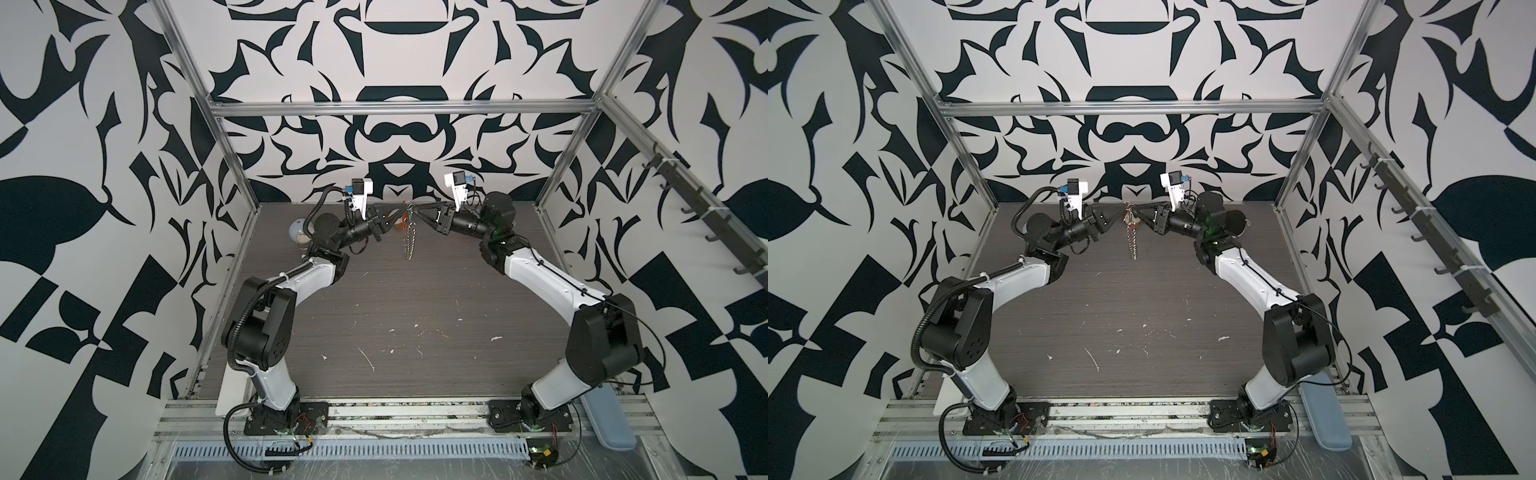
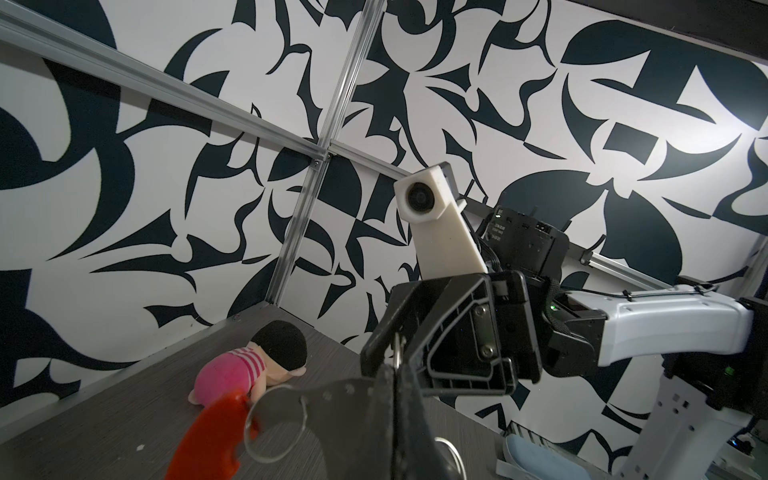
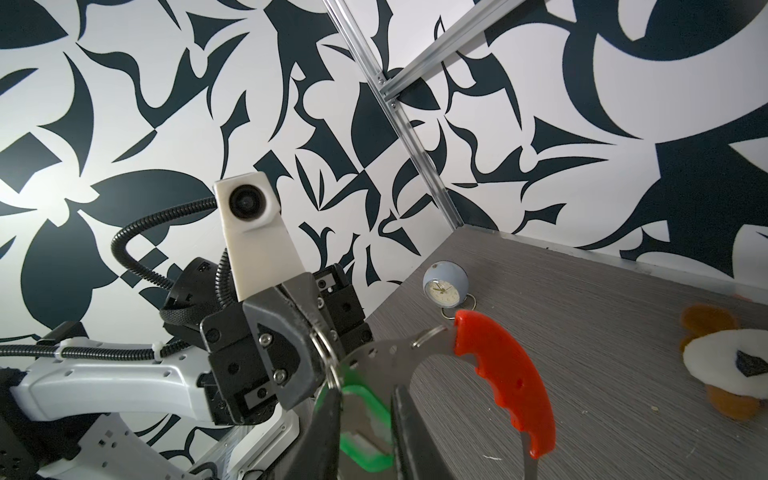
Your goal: Put the keys on the keyring
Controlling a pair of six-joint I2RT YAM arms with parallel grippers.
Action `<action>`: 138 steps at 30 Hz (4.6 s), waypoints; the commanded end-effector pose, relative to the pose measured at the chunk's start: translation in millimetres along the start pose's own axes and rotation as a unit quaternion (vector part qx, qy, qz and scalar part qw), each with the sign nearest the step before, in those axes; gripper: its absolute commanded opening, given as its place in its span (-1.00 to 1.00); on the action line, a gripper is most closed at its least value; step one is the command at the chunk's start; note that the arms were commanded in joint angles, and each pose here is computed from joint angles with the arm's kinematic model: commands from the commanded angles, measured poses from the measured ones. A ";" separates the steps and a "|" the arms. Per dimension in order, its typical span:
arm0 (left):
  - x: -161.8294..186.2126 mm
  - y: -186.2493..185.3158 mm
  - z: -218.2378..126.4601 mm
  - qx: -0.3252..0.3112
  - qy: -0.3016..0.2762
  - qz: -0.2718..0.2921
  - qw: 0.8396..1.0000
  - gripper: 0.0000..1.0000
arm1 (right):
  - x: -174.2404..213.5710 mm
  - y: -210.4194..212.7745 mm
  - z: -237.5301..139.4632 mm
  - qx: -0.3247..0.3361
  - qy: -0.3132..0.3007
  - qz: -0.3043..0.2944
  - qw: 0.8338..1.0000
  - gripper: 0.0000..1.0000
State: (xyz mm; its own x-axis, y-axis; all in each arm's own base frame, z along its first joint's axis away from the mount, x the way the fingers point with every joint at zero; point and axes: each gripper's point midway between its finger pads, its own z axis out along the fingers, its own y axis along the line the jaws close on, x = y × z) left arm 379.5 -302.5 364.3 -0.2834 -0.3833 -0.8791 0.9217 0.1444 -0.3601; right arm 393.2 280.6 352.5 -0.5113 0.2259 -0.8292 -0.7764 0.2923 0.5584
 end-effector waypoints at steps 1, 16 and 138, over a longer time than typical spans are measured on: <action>-19.6 -10.9 4.3 0.022 -0.025 0.027 0.999 -1.00 | -28.4 24.8 -0.9 -0.032 -0.027 -0.039 0.998 -0.49; -17.7 -8.8 5.3 0.021 -0.022 0.025 0.999 -1.00 | -30.1 28.0 -0.8 -0.036 -0.025 -0.041 0.998 -0.69; -36.5 -26.7 5.4 0.066 -0.063 0.035 0.995 -1.00 | -43.4 50.4 14.7 -0.044 0.019 -0.087 0.995 -0.82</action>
State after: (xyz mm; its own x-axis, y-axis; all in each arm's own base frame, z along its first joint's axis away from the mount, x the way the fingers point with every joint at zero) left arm 373.7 -300.4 384.6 -0.2629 -0.4517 -0.8525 0.9417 0.0719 -0.3285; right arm 389.8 292.5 394.6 -0.4305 0.1324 -0.8928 -0.8453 0.2878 0.4502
